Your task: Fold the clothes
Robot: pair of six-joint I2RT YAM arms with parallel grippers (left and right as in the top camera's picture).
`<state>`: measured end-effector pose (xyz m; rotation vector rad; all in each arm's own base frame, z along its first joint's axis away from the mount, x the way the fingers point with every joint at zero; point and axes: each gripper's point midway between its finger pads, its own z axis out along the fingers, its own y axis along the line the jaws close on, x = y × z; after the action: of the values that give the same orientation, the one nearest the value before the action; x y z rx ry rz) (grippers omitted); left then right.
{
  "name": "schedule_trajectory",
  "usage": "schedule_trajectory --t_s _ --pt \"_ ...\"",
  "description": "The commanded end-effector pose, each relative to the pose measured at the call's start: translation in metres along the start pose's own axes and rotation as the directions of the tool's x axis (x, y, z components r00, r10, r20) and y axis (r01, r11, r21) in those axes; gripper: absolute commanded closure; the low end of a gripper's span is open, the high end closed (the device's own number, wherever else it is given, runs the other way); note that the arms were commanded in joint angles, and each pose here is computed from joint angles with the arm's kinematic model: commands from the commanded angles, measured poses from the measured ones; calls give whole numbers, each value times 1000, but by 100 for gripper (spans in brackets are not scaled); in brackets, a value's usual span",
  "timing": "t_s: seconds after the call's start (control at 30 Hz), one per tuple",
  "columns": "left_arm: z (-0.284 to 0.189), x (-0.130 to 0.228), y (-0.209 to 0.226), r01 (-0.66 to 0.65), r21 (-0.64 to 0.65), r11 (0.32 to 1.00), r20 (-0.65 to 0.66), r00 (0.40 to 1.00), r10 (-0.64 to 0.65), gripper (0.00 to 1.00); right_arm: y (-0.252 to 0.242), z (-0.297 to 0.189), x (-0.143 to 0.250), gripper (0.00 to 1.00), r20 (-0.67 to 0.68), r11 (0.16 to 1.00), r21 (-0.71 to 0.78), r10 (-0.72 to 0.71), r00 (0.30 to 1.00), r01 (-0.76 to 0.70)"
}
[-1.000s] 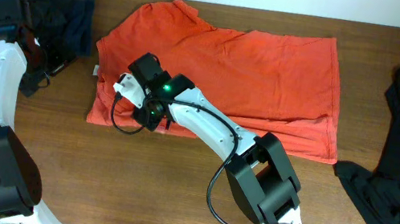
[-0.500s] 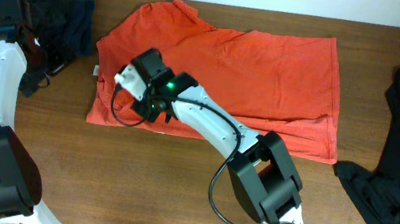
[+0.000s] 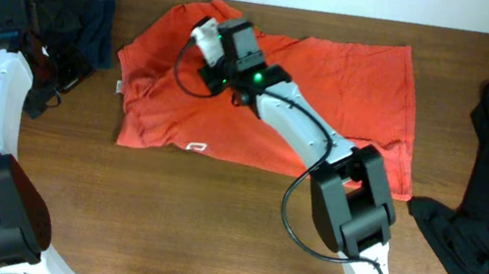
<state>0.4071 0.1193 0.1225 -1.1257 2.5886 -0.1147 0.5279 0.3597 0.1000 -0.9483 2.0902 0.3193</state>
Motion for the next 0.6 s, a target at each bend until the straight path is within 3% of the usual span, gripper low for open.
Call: schedule_trajectory --t_s 0.0,0.07,0.13,0.27,0.37,0.47,0.57 --pt "-12 -7 -2 2 9 1000 33 999 -2 1 4 12 8 51 -18 1000 -6 2 1000 -2" --pt "-12 -7 -2 2 9 1000 33 999 -2 1 7 13 11 32 -30 1000 -11 8 1000 -8" --pt "-12 -7 -2 2 10 1000 33 999 -2 1 9 13 12 24 -34 999 -12 33 999 -34" --pt "-11 1 -2 -11 6 1000 2 1000 11 1 -2 4 8 23 -43 994 19 109 993 -108" --pt "-12 13 -19 -125 79 989 -36 991 128 1 -29 -17 2 23 -57 978 116 182 982 -175" --pt "-14 39 -58 -297 203 933 -56 948 314 1 -62 -56 -11 22 -62 953 185 255 965 -239" --pt "-16 62 -88 -379 246 892 -53 914 403 1 -90 -84 -13 21 -53 900 229 392 918 -371"
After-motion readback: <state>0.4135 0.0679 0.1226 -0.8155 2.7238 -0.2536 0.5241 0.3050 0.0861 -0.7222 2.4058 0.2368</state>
